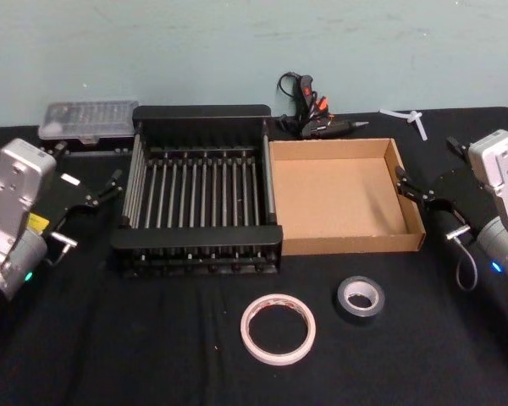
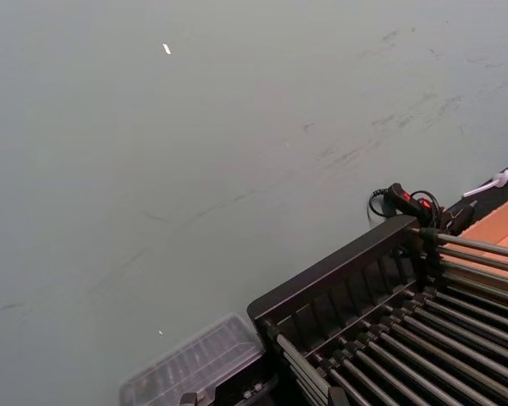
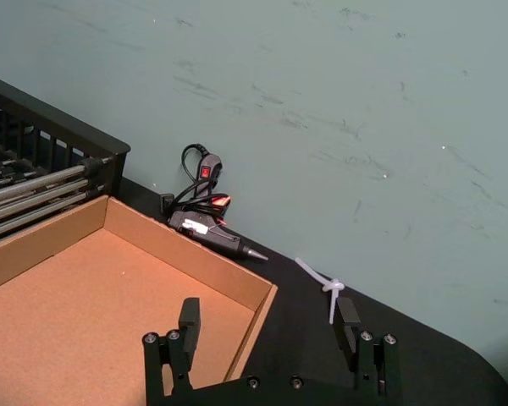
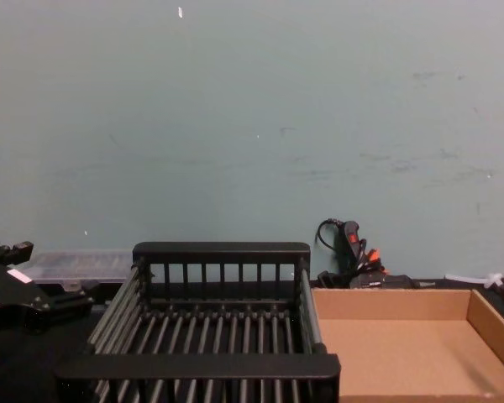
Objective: Pick up the white tape and place it into the black box , Pick up the silver tape and place it into the brown box.
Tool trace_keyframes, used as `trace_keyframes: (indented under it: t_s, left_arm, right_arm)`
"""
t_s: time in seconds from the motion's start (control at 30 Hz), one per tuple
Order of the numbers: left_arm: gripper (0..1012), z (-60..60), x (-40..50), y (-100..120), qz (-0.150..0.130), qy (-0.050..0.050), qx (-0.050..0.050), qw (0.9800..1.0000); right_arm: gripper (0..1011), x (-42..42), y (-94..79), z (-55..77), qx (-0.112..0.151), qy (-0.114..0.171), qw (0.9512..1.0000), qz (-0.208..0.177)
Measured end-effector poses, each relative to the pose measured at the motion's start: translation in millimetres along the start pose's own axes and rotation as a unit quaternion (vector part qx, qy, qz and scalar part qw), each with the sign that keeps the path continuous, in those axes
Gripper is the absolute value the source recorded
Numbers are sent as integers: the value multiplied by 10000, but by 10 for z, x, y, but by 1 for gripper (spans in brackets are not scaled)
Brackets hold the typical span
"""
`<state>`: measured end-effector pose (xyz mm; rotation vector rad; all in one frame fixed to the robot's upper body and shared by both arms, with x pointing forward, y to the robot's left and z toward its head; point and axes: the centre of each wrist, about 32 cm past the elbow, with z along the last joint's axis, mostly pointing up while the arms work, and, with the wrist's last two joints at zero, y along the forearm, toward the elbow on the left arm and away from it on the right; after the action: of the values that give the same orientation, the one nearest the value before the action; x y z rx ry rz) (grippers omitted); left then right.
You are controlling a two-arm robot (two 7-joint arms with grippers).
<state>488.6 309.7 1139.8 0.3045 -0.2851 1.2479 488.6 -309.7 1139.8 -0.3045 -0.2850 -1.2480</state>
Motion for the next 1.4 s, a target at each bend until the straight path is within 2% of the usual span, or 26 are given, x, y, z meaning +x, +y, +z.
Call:
trace_keyframes:
  t_s: [1.4]
  left_arm:
    - [1001,0,0,0,1,0,0,10000]
  right_arm:
    - [1002,0,0,0,0,0,10000,0]
